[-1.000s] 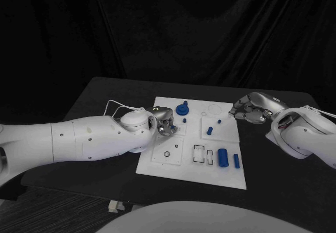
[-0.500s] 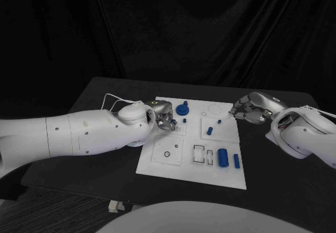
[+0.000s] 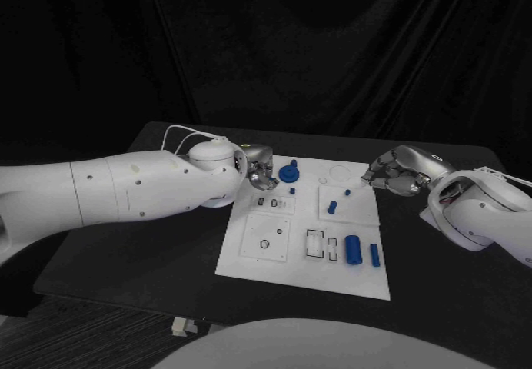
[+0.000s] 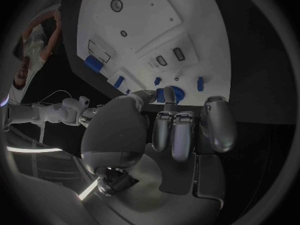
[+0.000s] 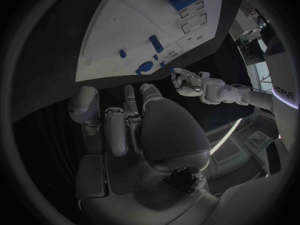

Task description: Assemble the parts on the task board

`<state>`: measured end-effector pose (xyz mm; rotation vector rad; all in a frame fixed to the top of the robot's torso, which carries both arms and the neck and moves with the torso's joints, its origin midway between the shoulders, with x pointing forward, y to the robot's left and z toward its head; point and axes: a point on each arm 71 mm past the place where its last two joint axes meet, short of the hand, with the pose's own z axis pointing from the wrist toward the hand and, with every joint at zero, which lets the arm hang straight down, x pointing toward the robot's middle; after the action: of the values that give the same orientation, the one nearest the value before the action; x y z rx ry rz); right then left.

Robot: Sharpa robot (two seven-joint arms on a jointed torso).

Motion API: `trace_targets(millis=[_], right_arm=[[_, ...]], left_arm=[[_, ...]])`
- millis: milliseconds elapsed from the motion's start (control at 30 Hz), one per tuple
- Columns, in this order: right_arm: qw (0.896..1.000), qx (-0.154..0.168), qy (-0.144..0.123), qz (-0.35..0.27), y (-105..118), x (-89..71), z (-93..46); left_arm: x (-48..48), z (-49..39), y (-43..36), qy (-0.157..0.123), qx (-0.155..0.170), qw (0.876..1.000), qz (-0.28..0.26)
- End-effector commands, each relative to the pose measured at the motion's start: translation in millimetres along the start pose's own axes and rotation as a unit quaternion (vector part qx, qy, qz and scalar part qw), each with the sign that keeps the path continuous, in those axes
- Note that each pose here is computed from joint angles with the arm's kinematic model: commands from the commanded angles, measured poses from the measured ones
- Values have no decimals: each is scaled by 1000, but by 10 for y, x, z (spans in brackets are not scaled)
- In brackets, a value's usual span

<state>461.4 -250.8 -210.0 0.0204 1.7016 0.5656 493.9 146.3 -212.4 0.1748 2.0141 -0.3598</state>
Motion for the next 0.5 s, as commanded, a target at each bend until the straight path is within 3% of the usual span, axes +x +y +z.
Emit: trace_targets(millis=[33,267,500], right_arm=[[1000,2,-1,3,10,10,-4],[1000,-5,-3,6,52,15,-8],[1000,-6,-4,6,62,16,-6]], left_arm=[[19,56,5,118,1,993,-20],[-103,231,61,183,-21,981,-58],[-110,315,78,234,-48,968,-84]])
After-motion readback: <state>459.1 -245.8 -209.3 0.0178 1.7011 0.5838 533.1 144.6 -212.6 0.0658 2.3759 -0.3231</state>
